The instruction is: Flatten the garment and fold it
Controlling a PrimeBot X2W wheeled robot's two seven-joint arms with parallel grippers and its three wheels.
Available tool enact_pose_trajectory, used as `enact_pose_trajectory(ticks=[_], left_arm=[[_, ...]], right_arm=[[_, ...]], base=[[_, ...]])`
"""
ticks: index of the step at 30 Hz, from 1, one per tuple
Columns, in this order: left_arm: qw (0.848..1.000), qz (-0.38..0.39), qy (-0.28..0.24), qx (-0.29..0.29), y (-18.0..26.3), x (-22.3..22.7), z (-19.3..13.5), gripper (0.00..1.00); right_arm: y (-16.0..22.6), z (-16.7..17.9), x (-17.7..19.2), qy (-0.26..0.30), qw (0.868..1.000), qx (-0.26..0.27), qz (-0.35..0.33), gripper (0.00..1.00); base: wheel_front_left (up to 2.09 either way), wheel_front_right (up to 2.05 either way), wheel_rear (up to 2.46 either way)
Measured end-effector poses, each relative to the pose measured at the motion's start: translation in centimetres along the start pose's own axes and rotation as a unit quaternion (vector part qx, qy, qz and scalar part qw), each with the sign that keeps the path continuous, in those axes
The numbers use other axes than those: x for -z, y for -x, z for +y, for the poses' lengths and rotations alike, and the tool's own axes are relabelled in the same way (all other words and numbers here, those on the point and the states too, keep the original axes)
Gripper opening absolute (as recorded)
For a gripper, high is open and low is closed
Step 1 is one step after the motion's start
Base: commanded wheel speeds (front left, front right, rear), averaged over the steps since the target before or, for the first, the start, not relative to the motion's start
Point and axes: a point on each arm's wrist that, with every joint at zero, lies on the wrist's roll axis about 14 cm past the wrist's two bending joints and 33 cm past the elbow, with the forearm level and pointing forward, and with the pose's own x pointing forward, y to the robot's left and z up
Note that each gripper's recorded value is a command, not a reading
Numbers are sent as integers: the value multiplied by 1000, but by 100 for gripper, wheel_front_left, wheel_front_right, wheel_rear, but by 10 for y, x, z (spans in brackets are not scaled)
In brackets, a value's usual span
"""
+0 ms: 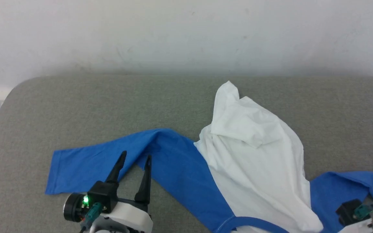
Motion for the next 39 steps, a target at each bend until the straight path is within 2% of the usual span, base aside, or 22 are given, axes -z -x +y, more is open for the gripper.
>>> enact_pose_trajectory(ticks=[1,4,7,10,14,16,20,23,29,35,36,37,38,39], left_arm=[[1000,0,1,7,-1,0,-4,100],[1000,7,4,27,-2,5,-15,100],[998,25,7,55,-2,16,-29,100],[996,40,5,84,-10,24,-42,100],[988,80,-14,132,-35,29,-60,100],[982,116,-22,148,-50,37,-67,100],[964,191,-44,177,-77,56,-78,100],[947,248,-58,194,-93,73,-87,100],[923,303,-77,224,-121,98,-107,100],[896,364,-120,224,-129,139,-102,100],[894,367,-125,225,-132,141,-103,69],[892,369,-127,227,-135,143,-104,28],[892,369,-127,229,-138,144,-106,0],[892,367,-127,232,-141,145,-108,0]], right_arm=[[4,-4,-8,-1,1000,8,-24,100],[13,-4,-34,-11,995,13,-97,100],[27,2,-80,-28,978,0,-204,100],[49,-1,-126,-28,952,2,-305,100],[79,-13,-169,-27,906,27,-422,100],[87,-21,-179,-32,886,44,-460,100],[90,-38,-181,-48,860,81,-501,100],[86,-48,-175,-70,852,104,-509,100],[70,-70,-157,-96,854,144,-490,100],[60,-81,-146,-106,859,165,-474,100],[59,-82,-145,-108,859,167,-472,100],[58,-83,-144,-109,859,169,-471,100],[57,-83,-143,-110,860,170,-468,100],[55,-83,-142,-112,861,171,-466,100]], base=[[0,0,0],[0,0,0],[0,0,0],[0,0,0],[0,0,0],[0,0,0],[0,0,0],[0,0,0],[0,0,0],[0,0,0],[0,0,0],[0,0,0],[0,0,0],[0,0,0]])
